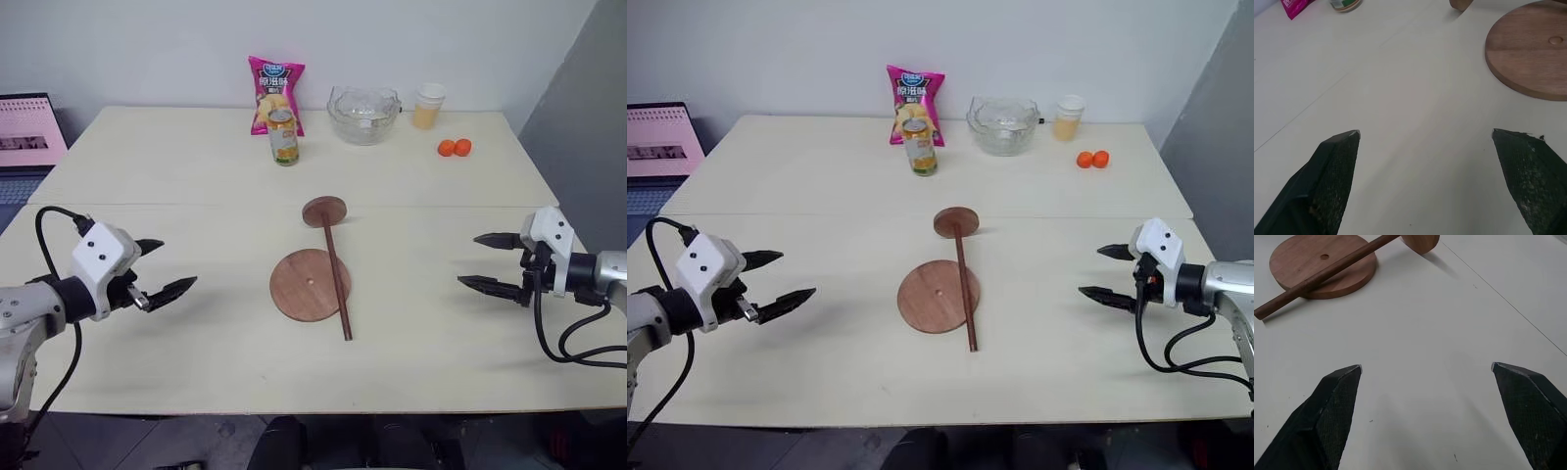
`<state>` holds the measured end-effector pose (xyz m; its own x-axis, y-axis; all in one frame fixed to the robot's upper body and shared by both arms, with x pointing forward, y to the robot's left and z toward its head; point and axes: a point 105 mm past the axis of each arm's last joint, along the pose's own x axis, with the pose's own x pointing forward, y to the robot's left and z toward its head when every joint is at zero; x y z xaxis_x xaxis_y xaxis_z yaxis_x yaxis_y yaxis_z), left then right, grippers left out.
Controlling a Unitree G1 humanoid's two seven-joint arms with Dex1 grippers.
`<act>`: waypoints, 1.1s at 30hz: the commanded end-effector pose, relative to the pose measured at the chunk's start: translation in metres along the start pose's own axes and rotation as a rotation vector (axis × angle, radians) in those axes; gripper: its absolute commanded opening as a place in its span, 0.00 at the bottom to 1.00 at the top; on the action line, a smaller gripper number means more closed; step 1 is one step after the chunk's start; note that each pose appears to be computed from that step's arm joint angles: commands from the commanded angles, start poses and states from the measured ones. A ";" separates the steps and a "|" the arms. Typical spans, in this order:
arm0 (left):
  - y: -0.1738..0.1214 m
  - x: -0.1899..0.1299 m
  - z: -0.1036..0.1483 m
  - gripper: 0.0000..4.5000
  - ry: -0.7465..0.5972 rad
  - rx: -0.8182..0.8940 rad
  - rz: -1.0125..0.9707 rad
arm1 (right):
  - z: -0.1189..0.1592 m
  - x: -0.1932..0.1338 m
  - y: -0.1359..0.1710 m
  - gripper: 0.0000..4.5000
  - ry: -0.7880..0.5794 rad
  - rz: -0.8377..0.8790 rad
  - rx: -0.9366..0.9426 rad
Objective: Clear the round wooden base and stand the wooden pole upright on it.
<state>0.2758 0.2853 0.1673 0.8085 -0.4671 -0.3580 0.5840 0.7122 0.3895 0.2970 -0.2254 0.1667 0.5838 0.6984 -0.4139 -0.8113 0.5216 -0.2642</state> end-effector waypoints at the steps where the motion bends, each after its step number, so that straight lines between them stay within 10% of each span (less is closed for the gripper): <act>1: 0.002 -0.002 0.009 1.00 -0.017 0.025 -0.014 | 0.013 -0.007 -0.003 0.99 -0.028 -0.018 -0.036; 24: -0.012 0.000 0.031 1.00 -0.106 0.017 -0.111 | 0.026 0.007 0.014 0.99 -0.080 0.072 0.033; 33: -0.049 0.020 0.053 1.00 -0.151 0.089 -0.283 | 0.089 0.042 0.053 0.99 -0.225 0.212 0.117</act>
<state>0.2675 0.2222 0.1736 0.6158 -0.6946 -0.3719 0.7870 0.5196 0.3327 0.2848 -0.1435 0.2055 0.4299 0.8662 -0.2548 -0.9026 0.4189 -0.0988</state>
